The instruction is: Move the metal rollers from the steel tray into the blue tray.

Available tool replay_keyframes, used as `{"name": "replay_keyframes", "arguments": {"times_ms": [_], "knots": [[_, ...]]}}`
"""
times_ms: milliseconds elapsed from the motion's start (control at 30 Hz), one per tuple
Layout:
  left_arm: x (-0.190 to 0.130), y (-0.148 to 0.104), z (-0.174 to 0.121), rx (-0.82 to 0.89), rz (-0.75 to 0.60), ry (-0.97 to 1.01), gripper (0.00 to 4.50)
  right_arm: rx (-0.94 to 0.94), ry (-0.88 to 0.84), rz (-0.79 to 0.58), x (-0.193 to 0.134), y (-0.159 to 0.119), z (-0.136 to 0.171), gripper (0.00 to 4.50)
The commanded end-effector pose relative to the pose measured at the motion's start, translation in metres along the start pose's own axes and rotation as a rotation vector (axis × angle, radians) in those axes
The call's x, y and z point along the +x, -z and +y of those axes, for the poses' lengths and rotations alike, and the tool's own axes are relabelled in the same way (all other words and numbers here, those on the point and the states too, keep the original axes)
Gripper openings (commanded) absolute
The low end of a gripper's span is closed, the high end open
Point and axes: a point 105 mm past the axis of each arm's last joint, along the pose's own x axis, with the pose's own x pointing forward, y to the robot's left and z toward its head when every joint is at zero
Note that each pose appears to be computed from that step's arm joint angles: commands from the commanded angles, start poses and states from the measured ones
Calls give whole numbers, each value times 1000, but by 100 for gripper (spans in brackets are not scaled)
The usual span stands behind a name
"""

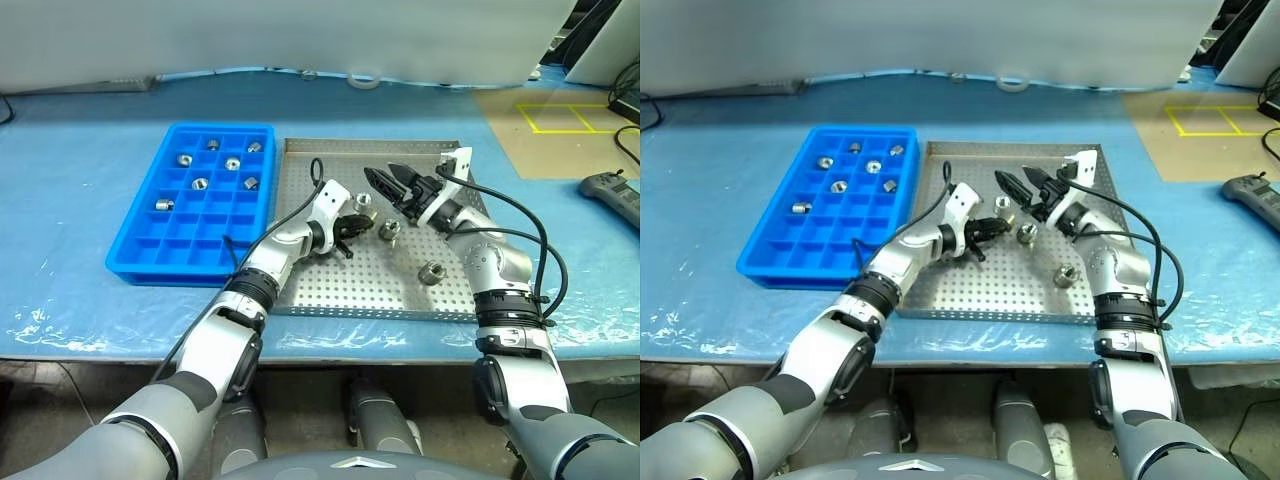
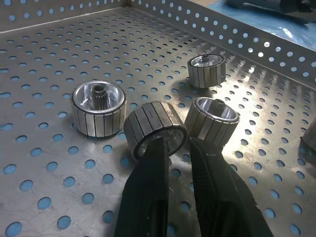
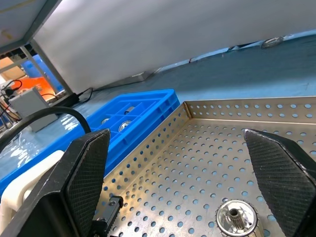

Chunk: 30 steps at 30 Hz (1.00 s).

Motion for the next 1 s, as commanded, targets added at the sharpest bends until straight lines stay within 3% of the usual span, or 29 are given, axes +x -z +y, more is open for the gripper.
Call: {"name": "replay_keyframes", "arguments": {"times_ms": [33,267,367,467,700,867,1000], "knots": [[2,-21,-4,20,-69,29,117,-50,-11,-34,-2,-16,3,450],[-6,-37,-16,43,-96,81,327,-58,7,-30,-5,-17,-1,450],[-12,-55,-20,82,-118,113,327,-59,10,-24,-3,-15,-2,450],[-10,-64,-2,124,-95,33,327,-56,-7,-15,3,-12,3,450],[2,-48,22,166,-37,-97,327,-64,-28,-3,9,-10,8,450],[9,-33,17,163,-5,-83,327,-72,-10,-7,6,-11,5,450],[12,-39,20,181,-43,-131,327,-81,20,-28,2,-16,0,450]]}}
